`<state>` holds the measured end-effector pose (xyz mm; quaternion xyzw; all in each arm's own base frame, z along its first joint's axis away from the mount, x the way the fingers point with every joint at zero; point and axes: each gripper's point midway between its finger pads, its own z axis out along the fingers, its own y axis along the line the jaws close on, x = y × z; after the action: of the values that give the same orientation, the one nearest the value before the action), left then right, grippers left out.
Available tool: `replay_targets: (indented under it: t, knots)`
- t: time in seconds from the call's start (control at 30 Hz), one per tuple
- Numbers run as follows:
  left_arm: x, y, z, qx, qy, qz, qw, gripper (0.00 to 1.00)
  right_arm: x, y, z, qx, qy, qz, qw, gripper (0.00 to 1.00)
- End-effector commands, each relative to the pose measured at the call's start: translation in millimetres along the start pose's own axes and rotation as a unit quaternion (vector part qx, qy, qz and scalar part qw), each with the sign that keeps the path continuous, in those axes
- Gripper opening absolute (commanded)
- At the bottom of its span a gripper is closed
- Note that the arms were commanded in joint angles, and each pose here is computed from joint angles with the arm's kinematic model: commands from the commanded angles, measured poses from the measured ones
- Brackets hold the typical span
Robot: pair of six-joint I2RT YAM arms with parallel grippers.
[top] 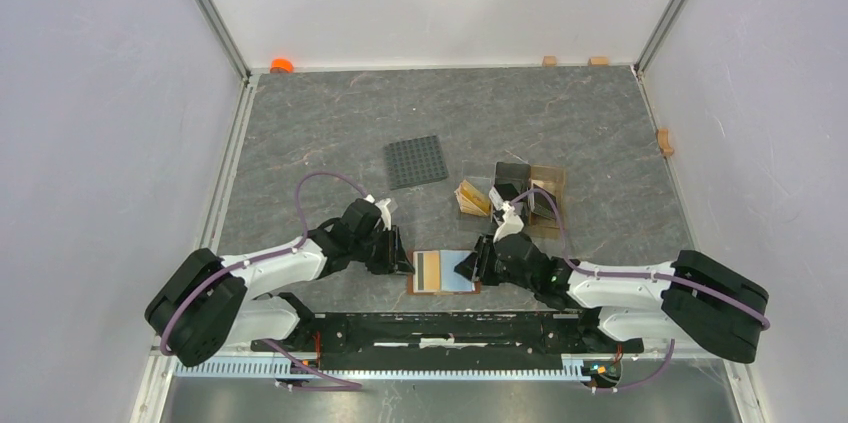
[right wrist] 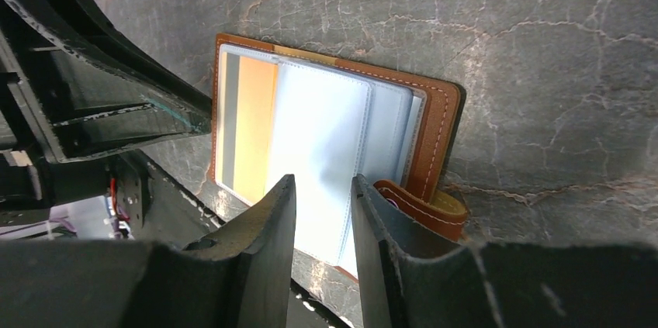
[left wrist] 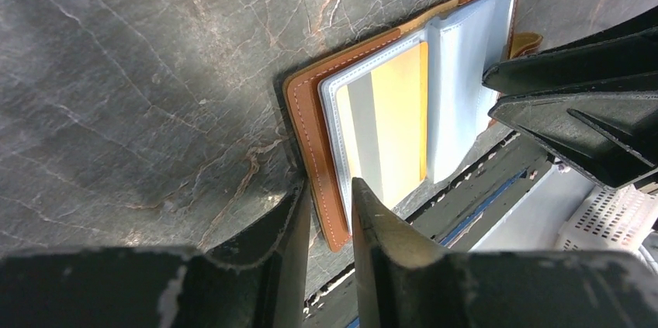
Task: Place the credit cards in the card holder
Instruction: Turn over the card slot in the card holder.
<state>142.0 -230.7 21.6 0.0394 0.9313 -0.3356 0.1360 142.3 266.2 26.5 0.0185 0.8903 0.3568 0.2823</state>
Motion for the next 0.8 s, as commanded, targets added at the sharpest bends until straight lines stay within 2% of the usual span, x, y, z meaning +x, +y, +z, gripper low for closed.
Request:
replay_targets:
  t: [0.0,0.57,0.77]
  knots:
    - [-2,-12,1,0.026,-0.004,-0.002,1.000,0.32,6,5,0,-0.031,0.007,0.020,0.999,0.38]
    - [-5,-12,1,0.020,-0.010,-0.006,1.000,0.31,-19,43,-4,-0.110,-0.039,0.009,0.993,0.38]
    - [-7,-12,0,0.016,-0.012,-0.007,1.000,0.31,-21,56,0,-0.126,-0.034,-0.005,0.991,0.38]
